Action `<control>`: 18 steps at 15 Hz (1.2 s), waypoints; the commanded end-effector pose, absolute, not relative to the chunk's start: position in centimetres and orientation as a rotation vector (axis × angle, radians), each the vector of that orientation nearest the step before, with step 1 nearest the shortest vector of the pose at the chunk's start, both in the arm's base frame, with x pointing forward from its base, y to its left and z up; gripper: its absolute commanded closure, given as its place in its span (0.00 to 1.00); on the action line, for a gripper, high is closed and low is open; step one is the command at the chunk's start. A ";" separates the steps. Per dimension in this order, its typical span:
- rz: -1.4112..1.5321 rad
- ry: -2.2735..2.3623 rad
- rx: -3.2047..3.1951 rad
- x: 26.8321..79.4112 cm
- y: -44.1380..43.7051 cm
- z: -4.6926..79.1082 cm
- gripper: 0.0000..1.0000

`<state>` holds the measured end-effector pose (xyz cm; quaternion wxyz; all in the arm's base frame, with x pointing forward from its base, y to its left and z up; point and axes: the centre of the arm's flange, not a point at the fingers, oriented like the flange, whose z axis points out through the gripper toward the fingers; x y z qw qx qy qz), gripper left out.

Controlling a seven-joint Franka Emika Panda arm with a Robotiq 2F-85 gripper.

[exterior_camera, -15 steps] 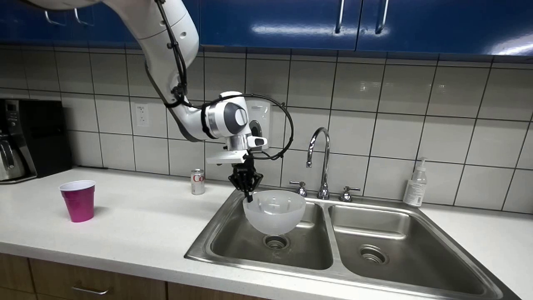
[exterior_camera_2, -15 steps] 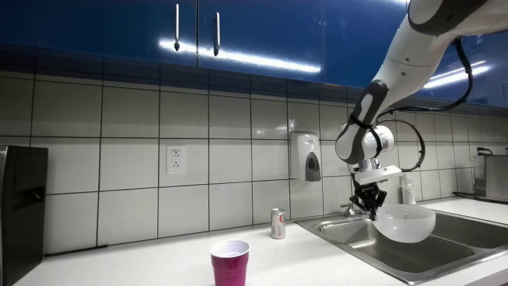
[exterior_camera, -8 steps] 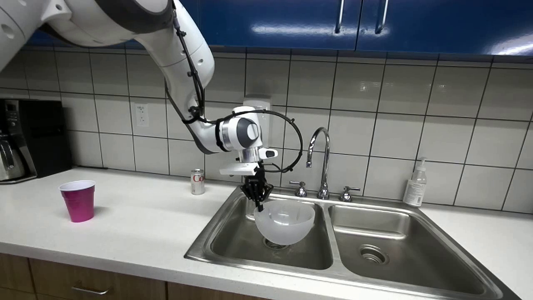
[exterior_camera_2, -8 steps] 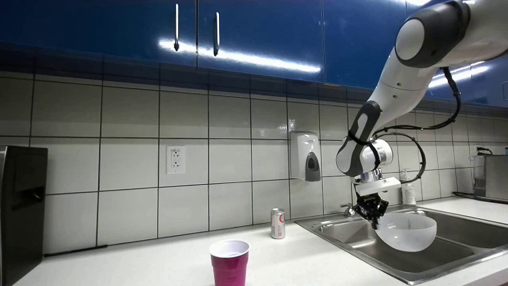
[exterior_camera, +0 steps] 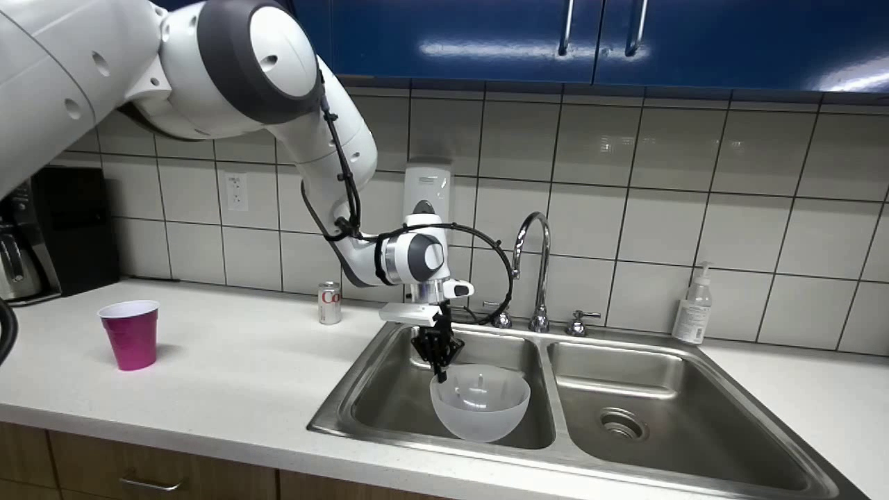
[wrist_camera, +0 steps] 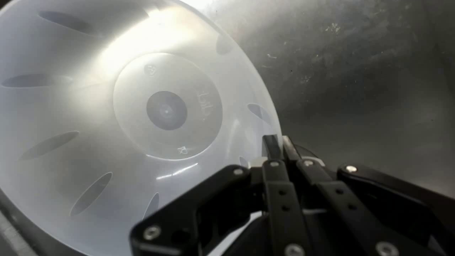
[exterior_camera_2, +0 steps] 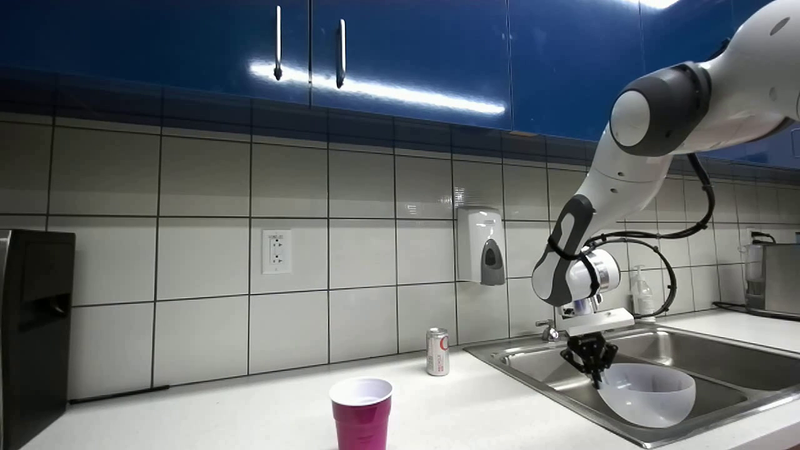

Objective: Move the bowl to the left sink

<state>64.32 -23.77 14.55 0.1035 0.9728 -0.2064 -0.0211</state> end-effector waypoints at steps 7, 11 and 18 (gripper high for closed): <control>-0.034 -0.622 2.898 67.0 -24.7 13.1 0.70; -0.005 -0.614 2.895 67.2 -24.3 14.0 0.42; 0.070 -0.604 2.916 65.1 -24.1 18.8 0.00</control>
